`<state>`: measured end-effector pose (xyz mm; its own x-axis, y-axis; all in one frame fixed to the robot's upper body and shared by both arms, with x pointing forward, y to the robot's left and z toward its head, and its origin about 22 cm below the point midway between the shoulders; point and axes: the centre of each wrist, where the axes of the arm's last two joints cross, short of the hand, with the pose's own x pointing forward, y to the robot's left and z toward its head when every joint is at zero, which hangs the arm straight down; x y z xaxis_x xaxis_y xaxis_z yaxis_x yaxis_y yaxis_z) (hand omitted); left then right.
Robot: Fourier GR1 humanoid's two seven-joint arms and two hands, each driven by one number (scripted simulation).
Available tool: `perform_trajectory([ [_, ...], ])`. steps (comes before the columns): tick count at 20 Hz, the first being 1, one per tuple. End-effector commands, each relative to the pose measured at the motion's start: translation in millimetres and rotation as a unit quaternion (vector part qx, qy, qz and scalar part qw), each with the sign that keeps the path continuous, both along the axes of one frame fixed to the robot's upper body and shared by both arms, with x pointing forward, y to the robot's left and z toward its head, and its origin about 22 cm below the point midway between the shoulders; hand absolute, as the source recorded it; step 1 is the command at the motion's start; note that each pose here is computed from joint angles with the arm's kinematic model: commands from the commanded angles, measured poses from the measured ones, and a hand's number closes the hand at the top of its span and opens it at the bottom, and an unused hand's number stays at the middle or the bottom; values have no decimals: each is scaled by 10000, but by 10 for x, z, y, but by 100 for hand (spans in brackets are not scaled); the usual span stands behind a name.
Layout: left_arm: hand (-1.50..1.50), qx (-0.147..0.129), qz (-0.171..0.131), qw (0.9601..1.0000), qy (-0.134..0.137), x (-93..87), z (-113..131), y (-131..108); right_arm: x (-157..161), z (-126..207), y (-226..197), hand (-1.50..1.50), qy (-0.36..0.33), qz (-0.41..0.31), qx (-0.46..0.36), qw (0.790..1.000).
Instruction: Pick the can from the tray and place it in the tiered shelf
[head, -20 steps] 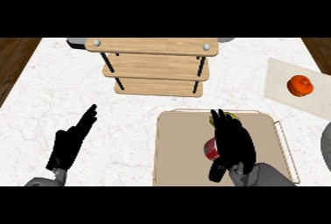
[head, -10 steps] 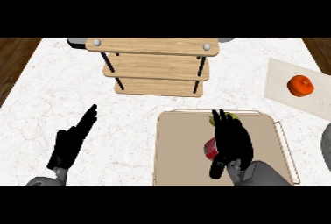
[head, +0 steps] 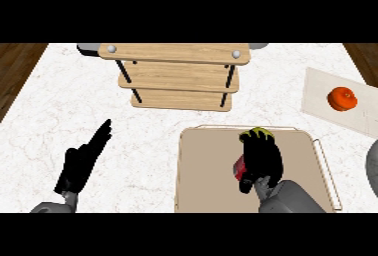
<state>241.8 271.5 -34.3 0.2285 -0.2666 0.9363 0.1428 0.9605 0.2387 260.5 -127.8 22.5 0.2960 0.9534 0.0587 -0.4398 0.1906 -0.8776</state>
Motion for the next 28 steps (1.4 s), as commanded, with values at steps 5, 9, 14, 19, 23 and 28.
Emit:
perform_trajectory([
  [5, 0, 26, 24, 10000, 38, -196, -97, 27, -94, -259, 23, 150, 42, 347, 79, 9994],
  [9, 0, 2, 41, 10000, -28, -74, -35, -122, 118, -329, 59, 150, -208, 331, -66, 9992],
  [14, 0, -29, -4, 10000, -31, 87, -7, 22, 93, 111, -36, 150, -729, 174, -268, 9968],
  [19, 0, -104, 70, 9999, 6, -140, 1, -137, -298, 48, 579, 150, -854, -474, 77, 9952],
  [23, 0, -61, -21, 10000, -43, 23, 58, -105, -645, 156, 747, 150, -1178, -874, 309, 9887],
  [28, 0, 12, 150, 9999, 5, -78, -55, -51, -786, 777, 783, 150, -2065, -1023, 325, 9725],
])
